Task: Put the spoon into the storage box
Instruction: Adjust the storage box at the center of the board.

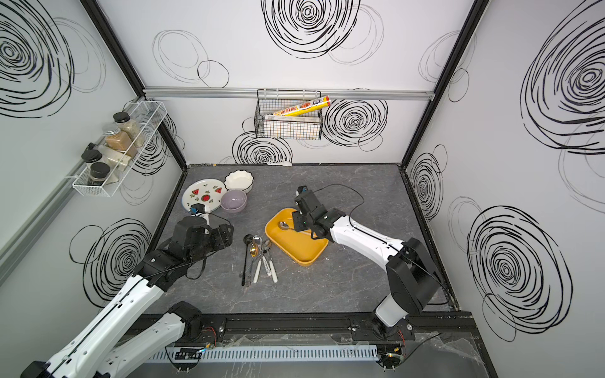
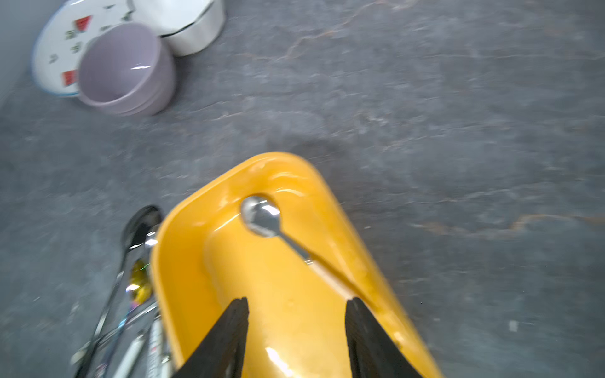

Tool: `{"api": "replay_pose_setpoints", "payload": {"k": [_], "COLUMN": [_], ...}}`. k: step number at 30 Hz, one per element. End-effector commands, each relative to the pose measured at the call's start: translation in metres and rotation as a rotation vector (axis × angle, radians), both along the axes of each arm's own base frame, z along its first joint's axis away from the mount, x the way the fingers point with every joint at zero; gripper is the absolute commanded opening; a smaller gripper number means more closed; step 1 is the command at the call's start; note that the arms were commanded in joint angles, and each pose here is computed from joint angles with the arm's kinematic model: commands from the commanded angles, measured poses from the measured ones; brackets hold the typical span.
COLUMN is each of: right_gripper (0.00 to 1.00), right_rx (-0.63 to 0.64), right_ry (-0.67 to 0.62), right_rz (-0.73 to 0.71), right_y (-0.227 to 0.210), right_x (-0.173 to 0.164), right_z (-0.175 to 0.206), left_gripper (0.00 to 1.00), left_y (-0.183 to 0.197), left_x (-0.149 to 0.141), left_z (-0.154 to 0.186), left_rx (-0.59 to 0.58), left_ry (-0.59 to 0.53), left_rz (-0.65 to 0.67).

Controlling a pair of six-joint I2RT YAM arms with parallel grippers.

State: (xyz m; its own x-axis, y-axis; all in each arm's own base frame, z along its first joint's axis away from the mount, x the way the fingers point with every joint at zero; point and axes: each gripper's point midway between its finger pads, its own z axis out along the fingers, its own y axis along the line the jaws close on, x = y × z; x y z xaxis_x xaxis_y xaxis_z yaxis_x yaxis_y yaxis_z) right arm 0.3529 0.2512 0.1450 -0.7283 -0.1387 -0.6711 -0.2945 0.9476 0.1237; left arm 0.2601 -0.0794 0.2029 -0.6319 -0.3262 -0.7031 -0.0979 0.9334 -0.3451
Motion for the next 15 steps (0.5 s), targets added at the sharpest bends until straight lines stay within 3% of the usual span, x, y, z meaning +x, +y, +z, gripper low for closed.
{"api": "replay_pose_setpoints", "payload": {"k": [1,9,15], "right_gripper": [0.58,0.58,0.48], "right_rx": [-0.104,-0.14,-0.14], "right_ry": [0.023,0.128,0.175], "right_rz": [0.021,0.069,0.077], "right_y": [-0.019,-0.019,-0.012], "right_x": [0.009,0.031,0.04], "right_z": [-0.019,-0.05,-0.071], "left_gripper": [0.74,0.74,0.74], "left_y": [0.001,0.001,0.001], "left_x": [0.004,0.004,0.004], "left_z": [0.004,0.004,0.004], "left_rx": [0.0,0.001,-0.001], "left_ry": [-0.031,-0.032,-0.032], "left_rz": [-0.001,0.0,-0.001]}}
